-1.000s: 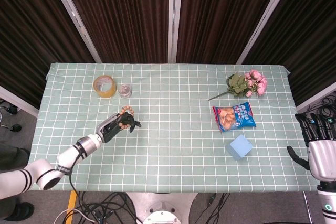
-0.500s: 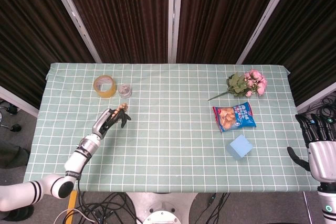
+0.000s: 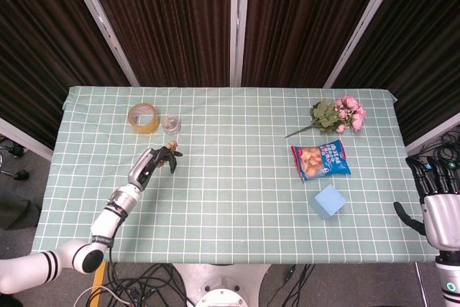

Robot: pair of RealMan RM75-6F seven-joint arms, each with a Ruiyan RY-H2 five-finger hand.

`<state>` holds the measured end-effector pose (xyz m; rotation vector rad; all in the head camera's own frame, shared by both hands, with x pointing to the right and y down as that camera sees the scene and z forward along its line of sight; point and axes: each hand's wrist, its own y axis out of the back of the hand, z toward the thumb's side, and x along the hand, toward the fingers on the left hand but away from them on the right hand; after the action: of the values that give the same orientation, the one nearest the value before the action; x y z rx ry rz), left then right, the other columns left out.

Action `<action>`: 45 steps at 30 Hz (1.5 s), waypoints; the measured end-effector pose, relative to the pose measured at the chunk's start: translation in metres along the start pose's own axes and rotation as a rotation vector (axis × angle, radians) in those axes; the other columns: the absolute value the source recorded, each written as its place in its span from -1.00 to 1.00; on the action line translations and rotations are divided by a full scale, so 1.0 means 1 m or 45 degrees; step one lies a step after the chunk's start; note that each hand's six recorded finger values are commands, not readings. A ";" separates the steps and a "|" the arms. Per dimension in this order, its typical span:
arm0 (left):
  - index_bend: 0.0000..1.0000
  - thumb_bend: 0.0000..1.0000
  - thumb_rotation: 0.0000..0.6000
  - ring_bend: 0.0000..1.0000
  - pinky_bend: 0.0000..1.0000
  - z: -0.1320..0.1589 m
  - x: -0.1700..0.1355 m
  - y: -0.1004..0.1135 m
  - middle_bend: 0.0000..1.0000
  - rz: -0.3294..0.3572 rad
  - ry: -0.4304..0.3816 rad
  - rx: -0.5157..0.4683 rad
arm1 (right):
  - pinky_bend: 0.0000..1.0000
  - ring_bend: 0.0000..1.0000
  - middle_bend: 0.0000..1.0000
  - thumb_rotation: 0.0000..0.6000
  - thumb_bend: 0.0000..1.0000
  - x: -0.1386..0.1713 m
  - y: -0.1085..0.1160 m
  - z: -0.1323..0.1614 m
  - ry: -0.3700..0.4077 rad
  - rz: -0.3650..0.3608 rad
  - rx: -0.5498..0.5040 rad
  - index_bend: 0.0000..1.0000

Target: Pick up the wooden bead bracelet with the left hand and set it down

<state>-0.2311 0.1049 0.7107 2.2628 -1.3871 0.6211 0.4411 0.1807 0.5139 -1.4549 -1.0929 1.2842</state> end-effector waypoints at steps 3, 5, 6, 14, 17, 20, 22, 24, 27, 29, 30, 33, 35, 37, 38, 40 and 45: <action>0.35 -0.44 -0.56 -0.51 -0.99 0.001 -0.001 -0.003 0.37 -0.020 -0.003 -0.004 | -1.00 -1.00 -0.72 1.00 -0.70 0.000 0.000 0.000 0.000 0.000 -0.004 -1.00; 0.35 -0.43 -0.50 -0.50 -0.98 0.000 0.000 -0.003 0.38 -0.024 -0.003 0.005 | -1.00 -1.00 -0.72 1.00 -0.70 0.000 0.000 0.000 0.003 0.000 -0.006 -1.00; 0.35 -0.43 -0.45 -0.49 -0.98 0.000 -0.001 -0.003 0.39 -0.025 -0.002 0.012 | -1.00 -1.00 -0.72 1.00 -0.70 0.000 -0.001 0.000 0.003 0.000 -0.007 -1.00; 0.37 -0.23 0.08 -0.44 -0.97 -0.001 0.000 -0.005 0.43 -0.033 0.014 0.054 | -1.00 -1.00 -0.72 1.00 -0.70 0.002 0.000 -0.001 0.002 -0.005 -0.008 -1.00; 0.37 -0.20 0.13 -0.42 -0.97 -0.001 0.000 -0.006 0.44 -0.038 0.024 0.048 | -1.00 -1.00 -0.72 1.00 -0.70 0.002 0.001 0.000 0.004 -0.007 -0.007 -1.00; 0.39 -0.20 0.23 -0.40 -0.97 -0.003 0.000 -0.006 0.46 -0.039 0.033 0.039 | -1.00 -1.00 -0.72 1.00 -0.70 0.002 0.001 0.000 0.004 -0.009 -0.006 -1.00; 0.41 -0.20 0.30 -0.38 -0.97 -0.003 -0.001 -0.006 0.48 -0.037 0.038 0.029 | -1.00 -1.00 -0.72 1.00 -0.70 0.002 0.001 0.000 0.003 -0.010 -0.006 -1.00; 0.42 -0.20 0.31 -0.37 -0.97 -0.004 -0.001 -0.005 0.49 -0.032 0.039 0.021 | -1.00 -1.00 -0.72 1.00 -0.70 0.002 0.001 0.000 0.003 -0.011 -0.006 -1.00; 0.45 -0.20 0.31 -0.34 -0.96 -0.005 -0.001 -0.004 0.51 -0.024 0.040 0.020 | -1.00 -1.00 -0.72 1.00 -0.70 0.002 0.002 0.000 0.003 -0.012 -0.005 -1.00; 0.47 -0.20 0.32 -0.32 -0.96 -0.005 -0.001 -0.003 0.53 -0.018 0.042 0.018 | -1.00 -1.00 -0.72 1.00 -0.70 0.002 0.002 0.000 0.004 -0.014 -0.004 -1.00; 0.48 -0.20 0.32 -0.31 -0.96 -0.005 -0.001 -0.003 0.54 -0.017 0.044 0.017 | -1.00 -1.00 -0.71 1.00 -0.70 0.002 0.002 0.000 0.004 -0.015 -0.003 -1.00; 0.48 -0.18 0.17 -0.31 -0.96 -0.006 -0.001 -0.003 0.54 -0.013 0.048 0.011 | -1.00 -1.00 -0.71 1.00 -0.70 0.002 0.002 0.000 0.003 -0.013 -0.004 -1.00; 0.49 -0.18 -0.03 -0.31 -0.96 -0.006 -0.001 -0.003 0.54 -0.009 0.048 0.008 | -1.00 -1.00 -0.71 1.00 -0.70 0.002 0.002 0.000 0.003 -0.013 -0.002 -1.00; 0.49 -0.18 -0.22 -0.31 -0.96 -0.006 -0.001 -0.003 0.54 -0.010 0.051 0.005 | -1.00 -1.00 -0.71 1.00 -0.70 0.002 0.002 0.000 0.002 -0.013 -0.003 -1.00; 0.49 -0.18 -0.26 -0.31 -0.96 -0.006 -0.001 -0.003 0.54 -0.011 0.054 0.001 | -1.00 -1.00 -0.71 1.00 -0.70 0.002 0.002 0.000 0.002 -0.013 -0.003 -1.00; 0.50 -0.15 -0.35 -0.31 -0.96 -0.006 -0.001 -0.003 0.54 -0.012 0.057 0.001 | -1.00 -1.00 -0.71 1.00 -0.70 0.002 0.002 0.000 0.002 -0.015 -0.002 -1.00; 0.50 -0.08 -0.36 -0.30 -0.96 -0.008 -0.002 -0.002 0.55 -0.011 0.067 -0.003 | -1.00 -1.00 -0.71 1.00 -0.70 0.003 0.003 0.000 0.002 -0.018 -0.003 -1.00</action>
<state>-0.2307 0.1114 0.7159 2.2328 -1.3511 0.6709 0.4417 0.1829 0.5108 -1.4477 -1.1022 1.2722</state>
